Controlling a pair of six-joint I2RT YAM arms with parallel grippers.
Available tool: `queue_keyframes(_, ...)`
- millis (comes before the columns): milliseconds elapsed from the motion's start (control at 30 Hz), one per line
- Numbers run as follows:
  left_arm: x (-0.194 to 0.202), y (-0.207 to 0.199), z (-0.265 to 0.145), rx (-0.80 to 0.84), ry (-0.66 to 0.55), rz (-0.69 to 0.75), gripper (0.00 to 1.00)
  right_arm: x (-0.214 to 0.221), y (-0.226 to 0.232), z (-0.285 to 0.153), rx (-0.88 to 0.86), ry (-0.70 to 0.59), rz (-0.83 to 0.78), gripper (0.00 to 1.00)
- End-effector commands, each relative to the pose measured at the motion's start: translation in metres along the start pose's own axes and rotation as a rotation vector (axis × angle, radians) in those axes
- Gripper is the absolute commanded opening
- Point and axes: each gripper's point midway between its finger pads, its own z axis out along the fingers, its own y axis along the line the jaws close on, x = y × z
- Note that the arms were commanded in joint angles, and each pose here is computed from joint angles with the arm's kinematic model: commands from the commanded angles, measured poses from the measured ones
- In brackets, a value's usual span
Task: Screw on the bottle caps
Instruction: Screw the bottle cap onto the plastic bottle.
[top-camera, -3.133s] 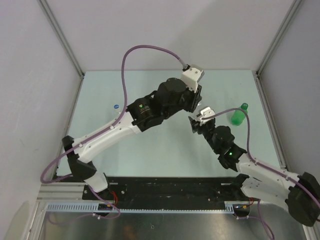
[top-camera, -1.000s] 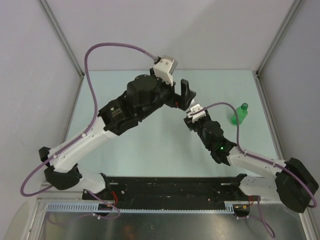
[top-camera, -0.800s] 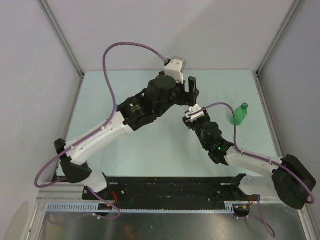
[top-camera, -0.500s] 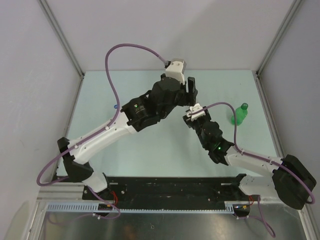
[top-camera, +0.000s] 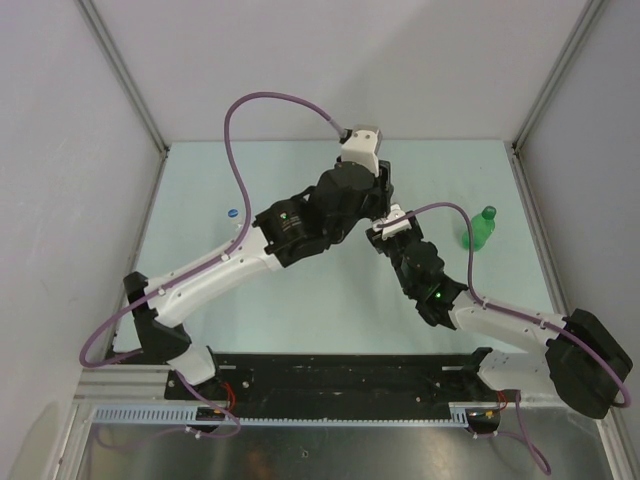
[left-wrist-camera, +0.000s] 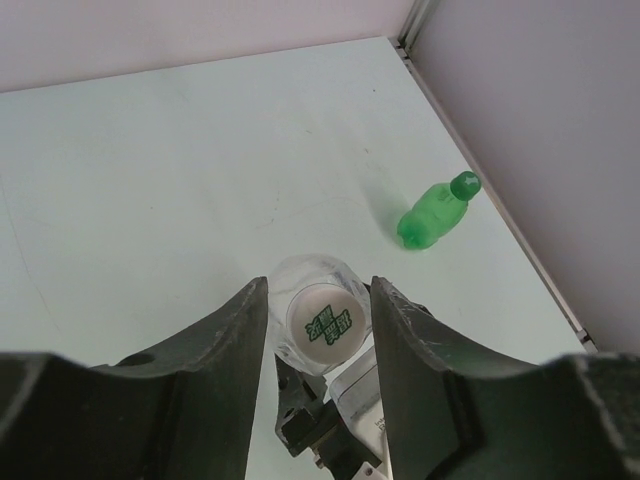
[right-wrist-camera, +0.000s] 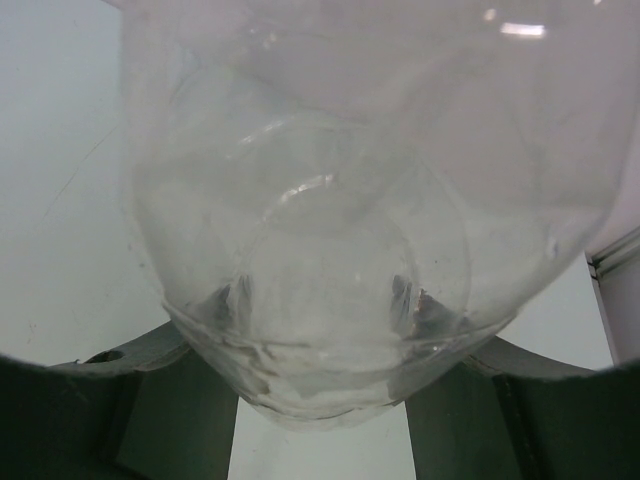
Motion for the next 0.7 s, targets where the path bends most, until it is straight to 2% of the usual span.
queue_keyframes(0, -0.004, 0.0, 0.002, -0.022, -0.028, -0.015, 0.49, -0.029, -0.009, 0.003, 0.041, -0.056, 0.038, 0.0)
queue_keyframes(467, 0.006, -0.005, 0.003, 0.003, 0.0, 0.005, 0.48, -0.031, -0.011, 0.004, 0.049, -0.051, 0.043, 0.0)
queue_keyframes(567, 0.008, -0.007, 0.002, 0.017, 0.009, 0.006, 0.4, -0.032, -0.011, 0.004, 0.051, -0.048, 0.043, 0.0)
queue_keyframes(667, 0.01, -0.008, 0.002, 0.031, 0.018, 0.009, 0.25, -0.034, -0.011, 0.003, 0.048, -0.051, 0.051, 0.0)
